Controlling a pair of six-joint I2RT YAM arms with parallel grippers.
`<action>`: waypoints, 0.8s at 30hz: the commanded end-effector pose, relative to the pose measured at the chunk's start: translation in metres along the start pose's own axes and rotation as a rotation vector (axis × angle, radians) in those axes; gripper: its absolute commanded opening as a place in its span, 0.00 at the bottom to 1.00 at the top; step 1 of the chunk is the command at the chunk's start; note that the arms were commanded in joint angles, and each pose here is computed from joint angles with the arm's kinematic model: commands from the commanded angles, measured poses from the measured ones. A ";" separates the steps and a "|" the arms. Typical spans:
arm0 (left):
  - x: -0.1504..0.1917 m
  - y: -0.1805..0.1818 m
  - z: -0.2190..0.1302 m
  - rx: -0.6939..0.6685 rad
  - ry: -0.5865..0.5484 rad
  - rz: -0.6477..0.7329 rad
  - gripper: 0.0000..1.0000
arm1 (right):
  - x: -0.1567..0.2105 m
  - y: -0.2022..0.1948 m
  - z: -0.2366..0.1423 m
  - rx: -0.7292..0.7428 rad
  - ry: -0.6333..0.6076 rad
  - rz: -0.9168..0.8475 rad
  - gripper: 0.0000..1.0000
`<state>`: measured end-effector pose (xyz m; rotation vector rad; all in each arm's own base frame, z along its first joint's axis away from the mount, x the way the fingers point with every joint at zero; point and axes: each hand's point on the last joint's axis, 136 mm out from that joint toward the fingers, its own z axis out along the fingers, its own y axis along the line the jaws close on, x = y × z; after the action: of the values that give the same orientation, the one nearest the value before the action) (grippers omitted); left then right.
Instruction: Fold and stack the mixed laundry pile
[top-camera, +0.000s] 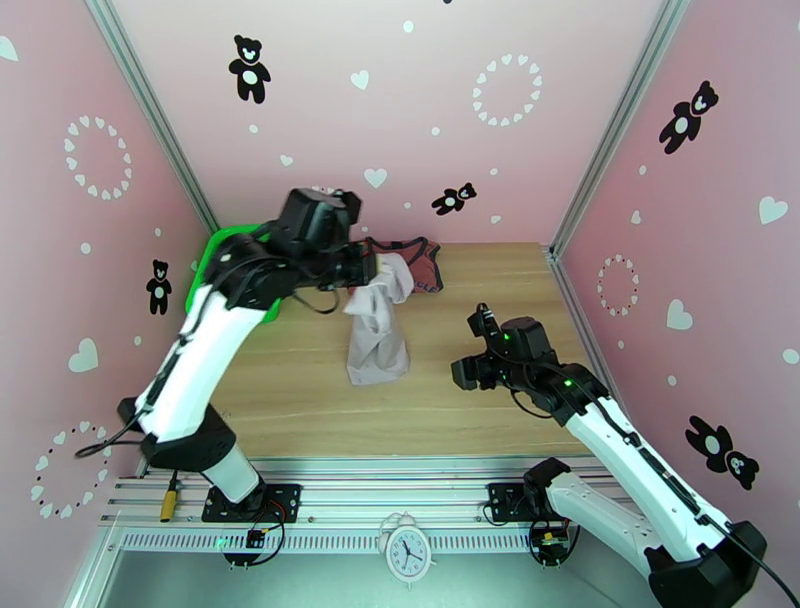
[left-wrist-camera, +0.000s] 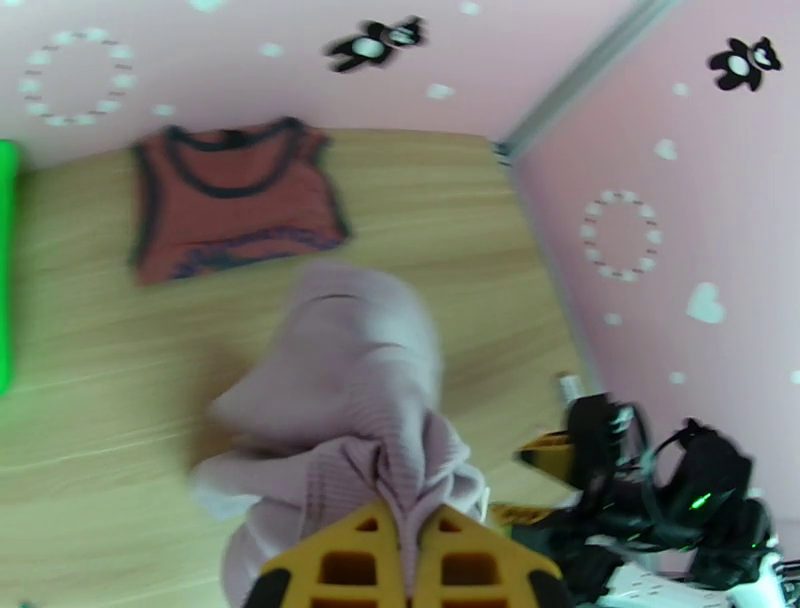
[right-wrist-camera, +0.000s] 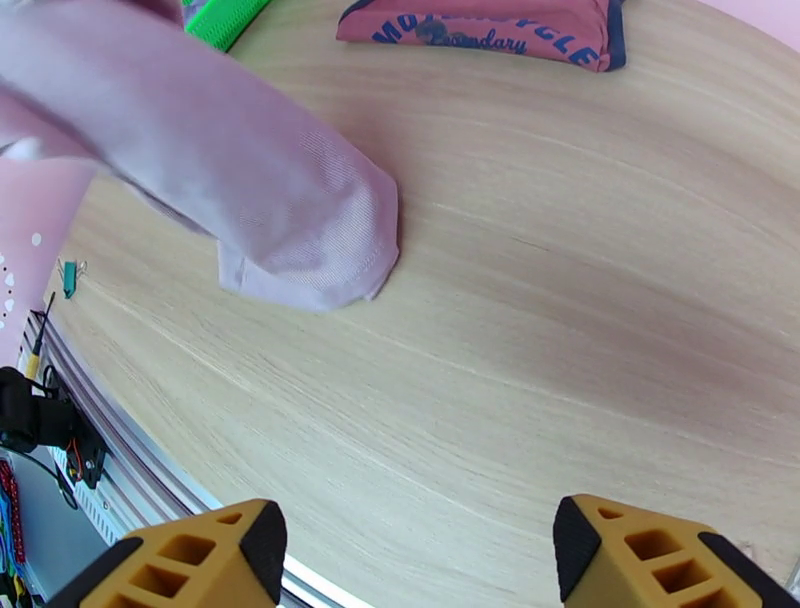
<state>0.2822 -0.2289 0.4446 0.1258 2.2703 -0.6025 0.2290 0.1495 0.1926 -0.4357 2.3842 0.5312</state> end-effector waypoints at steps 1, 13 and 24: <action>-0.007 0.053 -0.086 -0.184 -0.154 0.032 0.00 | -0.015 0.006 -0.014 -0.006 -0.037 -0.011 0.75; 0.011 0.081 -0.121 -0.252 -0.157 0.062 0.00 | -0.028 0.003 -0.022 0.031 -0.049 0.014 0.75; 0.087 0.041 0.099 -0.153 0.345 0.209 0.00 | -0.014 -0.019 -0.010 0.139 0.004 0.026 0.75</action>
<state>0.2803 -0.1967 0.3419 0.2857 2.5402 -0.1576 0.2419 0.1393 0.2132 -0.3691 2.3777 0.4403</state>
